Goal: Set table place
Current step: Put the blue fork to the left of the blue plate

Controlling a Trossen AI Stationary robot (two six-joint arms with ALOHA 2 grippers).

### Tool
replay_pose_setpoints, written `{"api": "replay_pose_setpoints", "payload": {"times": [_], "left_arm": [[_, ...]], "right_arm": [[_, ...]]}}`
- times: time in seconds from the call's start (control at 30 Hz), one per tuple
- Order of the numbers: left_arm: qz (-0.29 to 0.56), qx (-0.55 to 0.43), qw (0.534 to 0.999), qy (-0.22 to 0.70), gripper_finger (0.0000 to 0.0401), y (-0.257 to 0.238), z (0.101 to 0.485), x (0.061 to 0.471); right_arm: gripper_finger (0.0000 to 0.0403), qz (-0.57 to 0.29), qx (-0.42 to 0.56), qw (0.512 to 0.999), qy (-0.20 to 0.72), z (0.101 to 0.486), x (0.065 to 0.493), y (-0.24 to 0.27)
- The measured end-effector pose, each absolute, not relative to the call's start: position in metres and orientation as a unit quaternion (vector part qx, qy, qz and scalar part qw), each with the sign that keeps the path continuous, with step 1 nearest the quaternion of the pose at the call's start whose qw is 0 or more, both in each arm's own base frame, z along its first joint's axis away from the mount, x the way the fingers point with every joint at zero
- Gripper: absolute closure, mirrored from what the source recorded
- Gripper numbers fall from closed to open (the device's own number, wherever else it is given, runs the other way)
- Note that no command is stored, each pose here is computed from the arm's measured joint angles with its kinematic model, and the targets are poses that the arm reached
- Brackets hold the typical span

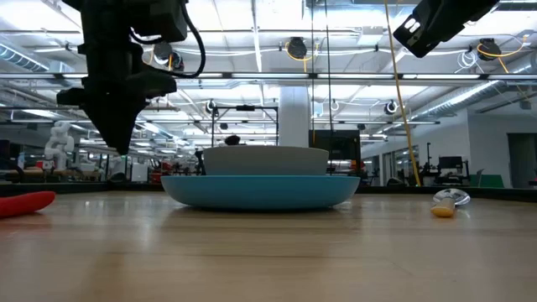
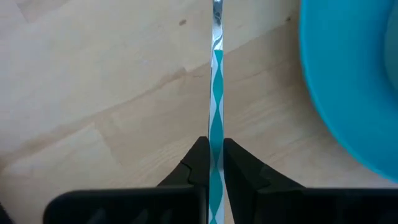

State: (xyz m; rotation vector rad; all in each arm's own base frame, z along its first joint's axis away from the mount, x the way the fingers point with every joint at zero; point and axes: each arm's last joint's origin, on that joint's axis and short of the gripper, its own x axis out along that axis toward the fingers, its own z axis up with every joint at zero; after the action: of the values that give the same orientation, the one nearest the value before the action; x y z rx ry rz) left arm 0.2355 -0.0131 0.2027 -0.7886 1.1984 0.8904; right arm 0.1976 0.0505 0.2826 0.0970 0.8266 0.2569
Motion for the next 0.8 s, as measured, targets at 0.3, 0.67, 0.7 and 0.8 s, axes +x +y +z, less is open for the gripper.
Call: {"api": "replay_pose_setpoints", "payload": {"times": [0.3, 0.67, 0.7, 0.8], "left_arm": [[0.412, -0.386, 0.667, 0.485, 0.0379, -0.029, 0.203, 0.239], [0.429, -0.432, 0.655, 0.447, 0.0372, -0.047, 0.204, 0.239], [0.429, -0.434, 0.655, 0.446, 0.0371, -0.048, 0.204, 0.239], [0.438, -0.437, 0.647, 0.446, 0.0371, -0.049, 0.199, 0.241]], "right_arm": [[0.0358, 0.12, 0.047, 0.896, 0.425, 0.279, 0.194, 0.05], [0.0358, 0.129, 0.05, 0.889, 0.437, 0.278, 0.191, 0.055], [0.0358, 0.13, 0.049, 0.889, 0.437, 0.278, 0.19, 0.056], [0.0358, 0.134, 0.047, 0.888, 0.437, 0.278, 0.19, 0.057]]}}
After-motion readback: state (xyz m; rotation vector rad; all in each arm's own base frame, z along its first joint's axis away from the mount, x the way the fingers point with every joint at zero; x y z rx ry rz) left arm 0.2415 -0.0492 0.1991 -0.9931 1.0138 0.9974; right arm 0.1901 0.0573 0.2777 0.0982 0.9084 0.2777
